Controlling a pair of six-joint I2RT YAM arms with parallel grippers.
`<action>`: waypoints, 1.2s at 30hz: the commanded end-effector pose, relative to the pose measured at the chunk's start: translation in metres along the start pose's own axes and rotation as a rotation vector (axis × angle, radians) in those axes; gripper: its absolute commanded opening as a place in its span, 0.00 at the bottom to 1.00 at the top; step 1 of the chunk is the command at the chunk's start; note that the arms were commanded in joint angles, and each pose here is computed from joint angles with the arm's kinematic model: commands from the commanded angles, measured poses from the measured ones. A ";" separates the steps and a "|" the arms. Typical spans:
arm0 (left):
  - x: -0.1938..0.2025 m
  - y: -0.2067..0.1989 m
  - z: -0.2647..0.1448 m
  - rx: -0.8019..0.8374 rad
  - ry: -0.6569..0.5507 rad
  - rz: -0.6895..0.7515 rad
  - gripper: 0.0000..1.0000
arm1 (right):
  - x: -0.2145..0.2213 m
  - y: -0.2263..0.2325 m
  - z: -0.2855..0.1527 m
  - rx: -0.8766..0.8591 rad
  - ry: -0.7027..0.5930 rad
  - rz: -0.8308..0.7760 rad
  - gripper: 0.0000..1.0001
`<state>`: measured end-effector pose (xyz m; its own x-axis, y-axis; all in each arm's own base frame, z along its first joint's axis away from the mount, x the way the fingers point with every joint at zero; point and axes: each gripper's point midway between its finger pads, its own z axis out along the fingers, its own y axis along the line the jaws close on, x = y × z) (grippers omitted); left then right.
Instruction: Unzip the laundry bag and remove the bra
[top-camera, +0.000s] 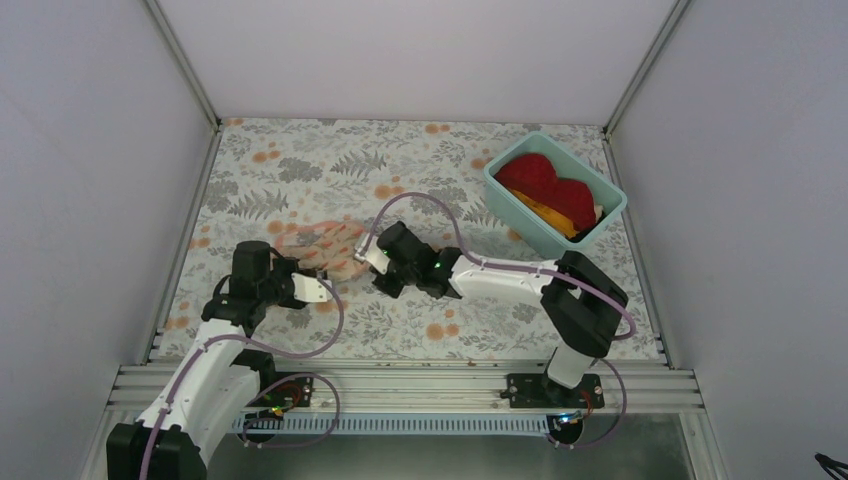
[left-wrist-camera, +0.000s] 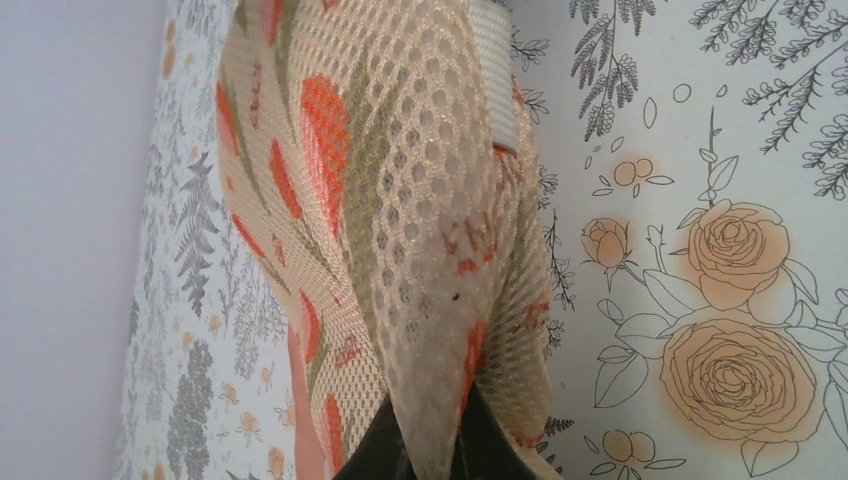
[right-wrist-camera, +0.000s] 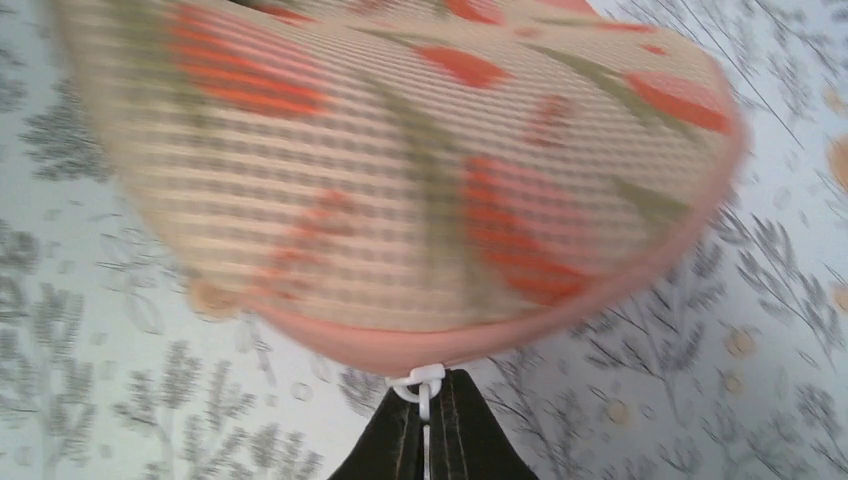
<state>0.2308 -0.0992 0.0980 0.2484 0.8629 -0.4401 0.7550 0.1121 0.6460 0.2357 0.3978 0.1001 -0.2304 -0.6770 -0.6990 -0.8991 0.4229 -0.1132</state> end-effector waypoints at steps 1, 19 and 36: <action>-0.005 0.000 -0.002 -0.005 -0.027 0.100 0.02 | 0.021 -0.046 -0.009 0.088 0.035 0.113 0.04; -0.017 0.027 0.004 -0.115 -0.102 0.067 0.90 | 0.016 0.023 -0.023 -0.200 -0.006 0.110 0.04; -0.076 -0.017 -0.019 0.210 -0.157 -0.373 0.66 | -0.009 0.061 -0.014 -0.381 -0.064 0.163 0.04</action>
<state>0.1922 -0.1478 0.1571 0.2703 0.6963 -0.6649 0.8519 0.1488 0.5021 0.1857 0.3914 0.0738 -0.3738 -0.6641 -0.6475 -0.9225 0.3386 0.1853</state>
